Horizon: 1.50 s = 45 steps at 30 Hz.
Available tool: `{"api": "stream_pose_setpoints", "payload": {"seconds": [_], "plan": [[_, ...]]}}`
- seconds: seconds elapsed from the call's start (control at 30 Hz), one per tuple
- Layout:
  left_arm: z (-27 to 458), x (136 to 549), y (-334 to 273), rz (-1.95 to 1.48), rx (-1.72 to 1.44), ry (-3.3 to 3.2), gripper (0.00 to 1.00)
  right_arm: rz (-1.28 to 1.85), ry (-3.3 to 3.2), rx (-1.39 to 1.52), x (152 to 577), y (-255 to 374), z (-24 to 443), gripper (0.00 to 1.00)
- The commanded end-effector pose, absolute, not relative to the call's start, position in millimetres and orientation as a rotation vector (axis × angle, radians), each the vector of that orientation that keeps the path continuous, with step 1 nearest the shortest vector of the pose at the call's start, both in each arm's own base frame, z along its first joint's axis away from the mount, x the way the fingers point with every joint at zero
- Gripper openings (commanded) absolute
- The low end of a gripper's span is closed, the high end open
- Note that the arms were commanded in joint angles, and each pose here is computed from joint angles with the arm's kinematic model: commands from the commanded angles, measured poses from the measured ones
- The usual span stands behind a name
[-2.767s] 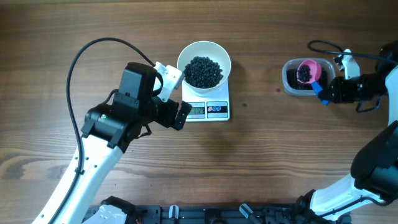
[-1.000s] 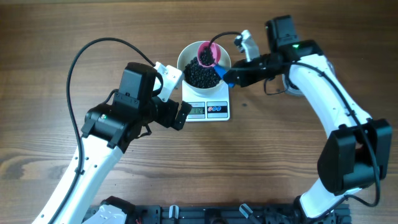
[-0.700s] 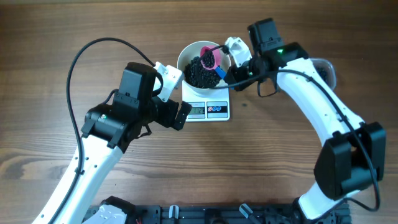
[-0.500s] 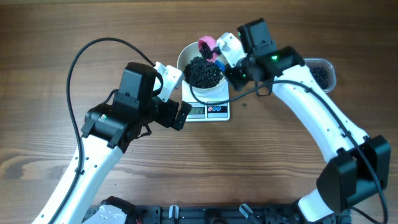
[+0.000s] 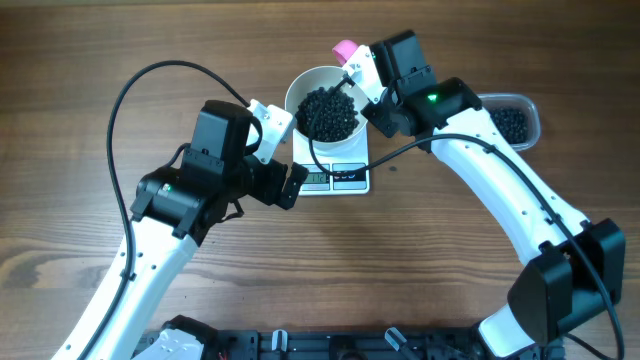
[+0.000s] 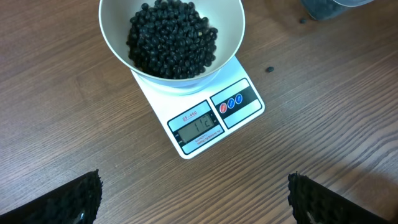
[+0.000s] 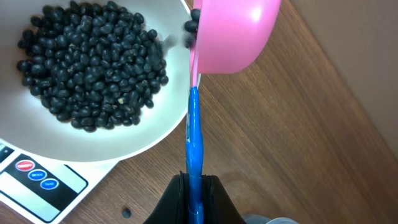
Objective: Scoop item into bowl and weigh 150g on scale
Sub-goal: 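Tip the scoop to pour beans into the bowl, then return the empty scoop right to the bean tub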
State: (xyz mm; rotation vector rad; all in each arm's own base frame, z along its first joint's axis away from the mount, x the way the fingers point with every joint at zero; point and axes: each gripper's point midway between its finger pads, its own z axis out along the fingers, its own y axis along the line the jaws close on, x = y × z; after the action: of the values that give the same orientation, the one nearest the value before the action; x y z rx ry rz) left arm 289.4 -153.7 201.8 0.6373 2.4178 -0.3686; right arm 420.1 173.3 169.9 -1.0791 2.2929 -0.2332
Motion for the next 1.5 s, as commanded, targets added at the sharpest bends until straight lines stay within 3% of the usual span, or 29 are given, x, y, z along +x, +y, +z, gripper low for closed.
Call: {"api": "stream_pose_setpoints", "payload": {"seconds": [0.0,0.2,0.3,0.4,0.57,0.73,1.37,1.47], "plan": [[208,291,-159,-0.394,0.64,2.401,1.0,-0.206,2.23,-1.101,420,185,188,0.04],[208,291,-159,-0.394,0.64,2.401,1.0,-0.006,2.207,-1.263,397,209,179,0.04],[208,291,-159,-0.394,0.64,2.401,1.0,-0.074,2.192,-1.347,394,204,175,0.04],[208,291,-159,-0.394,0.64,2.401,1.0,-0.112,2.228,-1.25,400,198,178,0.04],[208,291,-159,-0.394,0.64,2.401,1.0,0.317,2.258,-1.132,381,242,184,0.04],[208,291,-159,-0.394,0.64,2.401,1.0,0.37,2.272,-1.07,384,241,188,0.04],[208,291,-159,-0.394,0.64,2.401,1.0,0.068,2.467,-0.425,405,-11,225,0.04],[208,291,-159,-0.394,0.64,2.401,1.0,0.049,2.453,-0.394,409,-22,228,0.04]]}}
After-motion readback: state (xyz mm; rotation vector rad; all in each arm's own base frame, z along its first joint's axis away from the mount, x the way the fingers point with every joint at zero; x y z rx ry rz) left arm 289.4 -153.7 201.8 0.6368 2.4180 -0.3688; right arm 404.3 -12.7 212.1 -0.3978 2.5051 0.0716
